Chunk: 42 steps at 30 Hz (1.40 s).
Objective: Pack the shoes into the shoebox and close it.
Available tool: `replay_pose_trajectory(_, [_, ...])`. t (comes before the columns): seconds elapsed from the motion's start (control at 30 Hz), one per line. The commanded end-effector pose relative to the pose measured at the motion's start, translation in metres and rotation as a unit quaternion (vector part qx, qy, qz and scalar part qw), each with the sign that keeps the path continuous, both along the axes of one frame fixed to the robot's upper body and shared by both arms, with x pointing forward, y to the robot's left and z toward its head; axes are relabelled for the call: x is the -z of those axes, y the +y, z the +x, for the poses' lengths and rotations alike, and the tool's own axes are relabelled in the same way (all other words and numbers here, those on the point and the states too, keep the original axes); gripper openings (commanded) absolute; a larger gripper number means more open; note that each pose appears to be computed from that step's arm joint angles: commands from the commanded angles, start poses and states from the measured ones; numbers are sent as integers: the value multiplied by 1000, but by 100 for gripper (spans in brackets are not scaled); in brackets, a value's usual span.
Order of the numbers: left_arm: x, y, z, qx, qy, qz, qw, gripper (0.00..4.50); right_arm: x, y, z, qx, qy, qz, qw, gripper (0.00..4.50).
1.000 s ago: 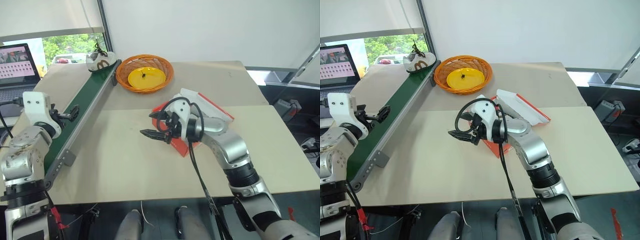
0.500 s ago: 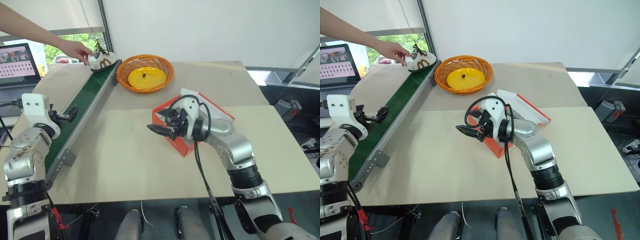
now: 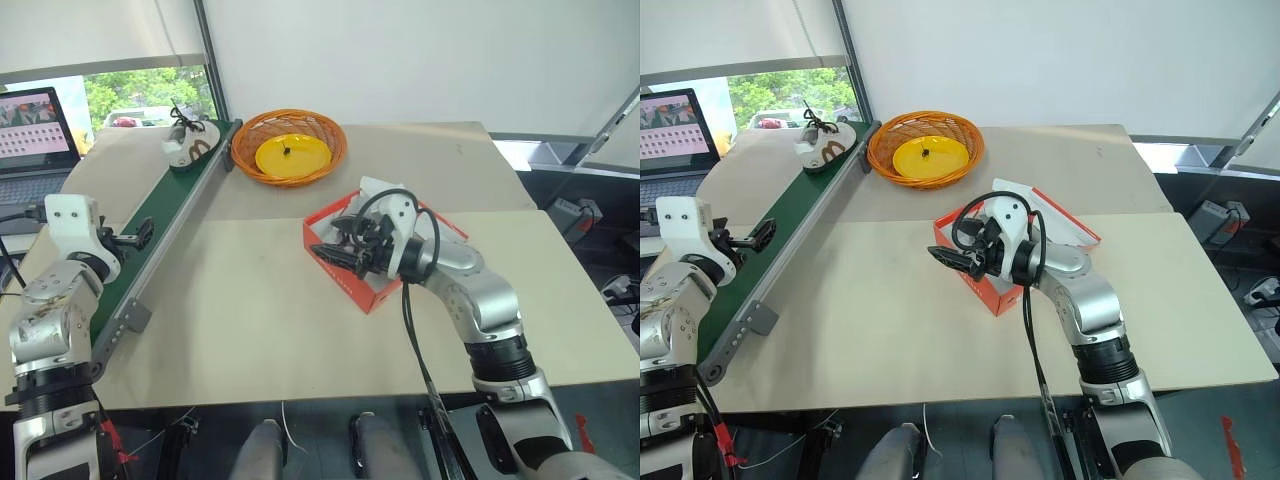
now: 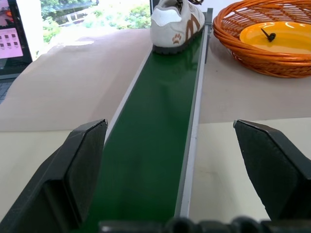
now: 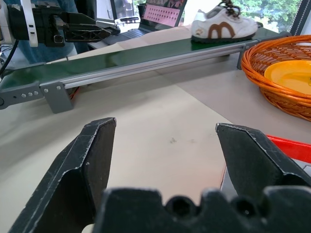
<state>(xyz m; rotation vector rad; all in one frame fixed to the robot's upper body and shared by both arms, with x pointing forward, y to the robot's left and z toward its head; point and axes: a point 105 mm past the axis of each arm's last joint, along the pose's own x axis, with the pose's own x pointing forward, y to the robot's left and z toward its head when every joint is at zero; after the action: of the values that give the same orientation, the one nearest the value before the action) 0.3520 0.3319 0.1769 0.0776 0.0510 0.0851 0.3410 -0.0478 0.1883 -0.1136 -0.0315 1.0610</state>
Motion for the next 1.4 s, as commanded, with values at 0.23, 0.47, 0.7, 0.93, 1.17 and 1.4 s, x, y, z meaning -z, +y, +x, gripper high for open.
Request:
replay_pose_trajectory(0.23, [-6,36,8,-5,-24,16,1000,449,-12,-4,-1,10,-26,4,1000,392])
replay_pose_trajectory(0.47, [12,43,20,52,-8,8,999,449,-12,-12,-4,22,-25,-4,999,392])
replay_pose_trajectory(0.7, [27,44,24,72,16,-1,997,449,-10,-16,-8,39,-22,-5,999,392])
replay_pose_trajectory(0.93, [27,63,16,39,13,2,999,449,-8,-20,-10,50,-20,-8,999,392])
replay_pose_trajectory(1.17, [32,67,12,35,15,-3,999,449,-10,-20,-5,51,-24,-11,998,392])
replay_pose_trajectory(1.4, [45,32,17,123,22,-47,991,308,-15,-17,-3,46,-33,-20,998,392])
